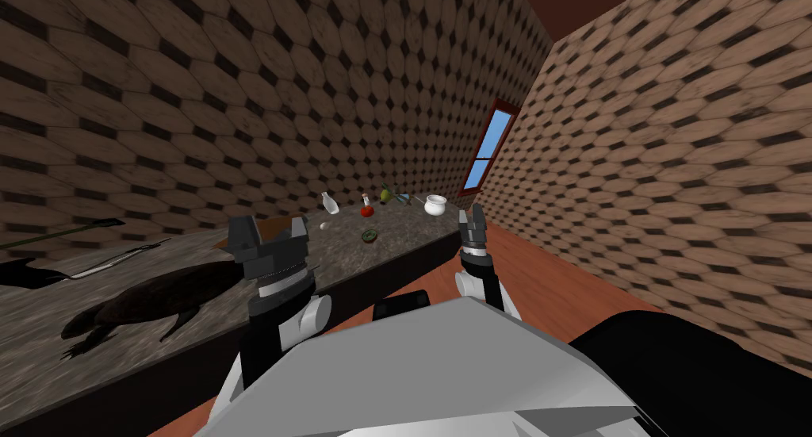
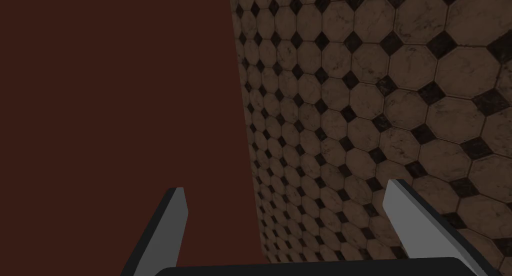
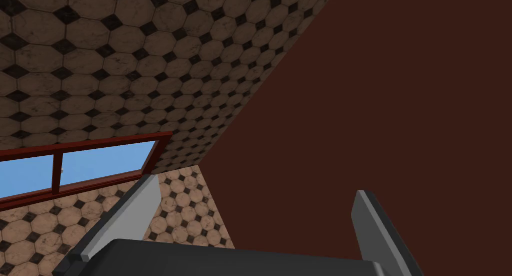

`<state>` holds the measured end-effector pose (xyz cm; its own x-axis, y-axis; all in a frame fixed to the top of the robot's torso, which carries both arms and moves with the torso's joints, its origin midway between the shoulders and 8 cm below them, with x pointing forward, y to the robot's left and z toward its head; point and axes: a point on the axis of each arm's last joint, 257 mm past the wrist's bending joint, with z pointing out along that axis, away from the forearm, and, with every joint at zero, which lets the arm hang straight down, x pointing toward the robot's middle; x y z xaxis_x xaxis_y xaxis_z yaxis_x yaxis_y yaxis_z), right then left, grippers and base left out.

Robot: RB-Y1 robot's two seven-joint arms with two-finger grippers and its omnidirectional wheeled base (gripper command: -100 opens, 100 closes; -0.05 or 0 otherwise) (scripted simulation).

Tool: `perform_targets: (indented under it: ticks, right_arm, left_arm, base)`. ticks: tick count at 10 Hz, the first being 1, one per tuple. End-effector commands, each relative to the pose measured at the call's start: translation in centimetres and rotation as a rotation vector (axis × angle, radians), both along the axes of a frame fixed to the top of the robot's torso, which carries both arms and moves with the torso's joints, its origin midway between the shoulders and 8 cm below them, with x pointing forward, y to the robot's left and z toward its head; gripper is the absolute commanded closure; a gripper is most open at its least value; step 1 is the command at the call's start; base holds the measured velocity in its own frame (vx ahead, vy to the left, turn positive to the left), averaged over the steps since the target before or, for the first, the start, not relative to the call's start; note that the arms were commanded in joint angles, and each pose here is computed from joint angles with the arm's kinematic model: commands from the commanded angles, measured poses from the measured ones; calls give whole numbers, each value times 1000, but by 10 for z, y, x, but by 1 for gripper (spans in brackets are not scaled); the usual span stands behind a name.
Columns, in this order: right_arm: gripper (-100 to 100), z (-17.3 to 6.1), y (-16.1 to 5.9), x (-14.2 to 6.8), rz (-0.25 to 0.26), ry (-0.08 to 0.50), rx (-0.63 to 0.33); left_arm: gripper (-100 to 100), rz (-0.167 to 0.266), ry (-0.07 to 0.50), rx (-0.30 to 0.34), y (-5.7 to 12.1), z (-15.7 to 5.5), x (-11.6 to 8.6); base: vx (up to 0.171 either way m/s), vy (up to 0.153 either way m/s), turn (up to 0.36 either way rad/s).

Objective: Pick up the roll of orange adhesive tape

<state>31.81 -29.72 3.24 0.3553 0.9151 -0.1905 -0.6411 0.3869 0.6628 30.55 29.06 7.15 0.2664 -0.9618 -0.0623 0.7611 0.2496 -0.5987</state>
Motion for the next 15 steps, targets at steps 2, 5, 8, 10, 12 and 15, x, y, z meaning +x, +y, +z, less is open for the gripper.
perform_targets:
  ticks: [2, 5, 8, 10, 12, 15]
  right_arm:
    - [0, 0, 0, 0, 0, 0, 0]
    - [0, 0, 0, 0, 0, 0, 0]
    - [0, 0, 0, 0, 0, 0, 0]
    - [0, 0, 0, 0, 0, 0, 0]
    - [0, 0, 0, 0, 0, 0, 0]
    - [0, 0, 0, 0, 0, 0, 0]
  left_arm:
    - [-100, -48, 54, 32, -7, -8, 15]
    - [-100, -119, 158, 52, -15, -26, 43]
    - [-100, -139, 232, 47, -16, -41, 60]
    - [-100, -160, 291, 43, -17, -54, 73]
    - [-100, -180, 344, 39, -18, -65, 86]
    - [-100, -196, 418, 31, -18, -82, 101]
  base:
    - [-49, -27, -9]
    - [-80, -51, -32]
    - [-38, -36, -22]
    - [-40, -32, -31]
    - [-37, -30, -35]
    - [-22, -25, -26]
